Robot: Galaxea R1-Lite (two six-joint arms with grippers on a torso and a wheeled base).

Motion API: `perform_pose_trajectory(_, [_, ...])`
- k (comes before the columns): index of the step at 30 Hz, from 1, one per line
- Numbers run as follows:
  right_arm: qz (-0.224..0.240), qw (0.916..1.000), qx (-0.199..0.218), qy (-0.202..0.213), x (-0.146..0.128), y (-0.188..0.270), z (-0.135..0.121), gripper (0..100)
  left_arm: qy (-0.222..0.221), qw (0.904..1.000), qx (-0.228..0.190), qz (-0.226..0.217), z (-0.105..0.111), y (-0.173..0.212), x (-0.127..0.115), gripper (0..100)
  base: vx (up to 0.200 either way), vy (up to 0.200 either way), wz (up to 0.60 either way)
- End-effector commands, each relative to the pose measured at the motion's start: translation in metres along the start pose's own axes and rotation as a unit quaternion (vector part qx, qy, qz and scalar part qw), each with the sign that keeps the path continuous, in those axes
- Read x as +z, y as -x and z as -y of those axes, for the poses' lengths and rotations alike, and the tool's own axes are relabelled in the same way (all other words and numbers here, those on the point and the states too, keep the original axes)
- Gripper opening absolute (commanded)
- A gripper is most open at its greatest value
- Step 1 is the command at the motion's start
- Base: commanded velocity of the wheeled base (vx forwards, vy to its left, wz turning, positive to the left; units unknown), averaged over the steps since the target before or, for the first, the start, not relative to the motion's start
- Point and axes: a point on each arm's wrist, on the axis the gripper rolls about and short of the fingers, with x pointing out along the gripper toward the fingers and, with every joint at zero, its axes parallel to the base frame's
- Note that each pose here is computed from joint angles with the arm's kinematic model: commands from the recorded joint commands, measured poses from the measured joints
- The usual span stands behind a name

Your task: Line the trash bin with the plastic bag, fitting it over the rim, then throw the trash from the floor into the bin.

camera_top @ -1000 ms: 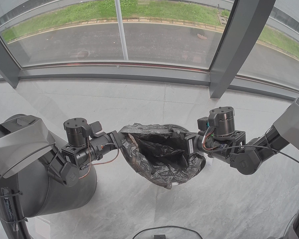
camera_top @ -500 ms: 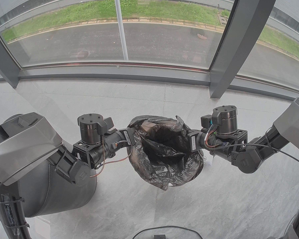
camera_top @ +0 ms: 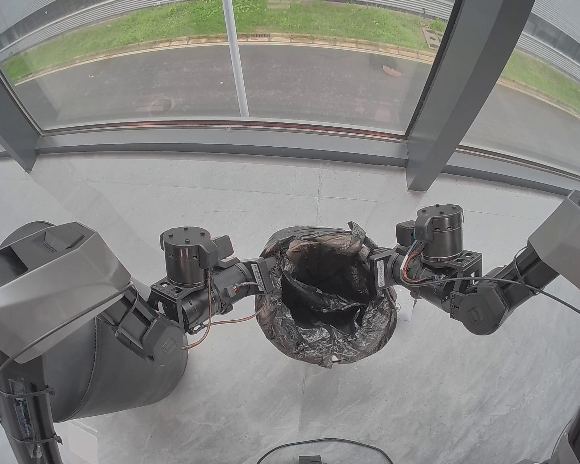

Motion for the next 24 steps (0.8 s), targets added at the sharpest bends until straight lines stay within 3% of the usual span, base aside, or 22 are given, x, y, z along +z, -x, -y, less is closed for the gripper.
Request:
perform_pose_trajectory(1, [0.007,1.0000,-0.004,-0.003,0.000,-0.002,0.003,0,0.002,0.9999,-0.002,-0.011,-0.006,-0.009,-0.010,0,0.000,0.000,0.00])
perform_pose_trajectory(8, [0.015,0.9992,-0.036,-0.008,-0.006,-0.013,0.013,0,0.004,0.9999,0.001,-0.011,-0.011,-0.017,-0.013,0,0.000,0.000,0.00])
perform_pose_trajectory(24, [0.030,0.9982,-0.050,-0.015,-0.011,-0.033,0.022,0,0.006,0.9999,0.009,-0.004,-0.022,-0.026,-0.012,0,0.000,0.000,0.00])
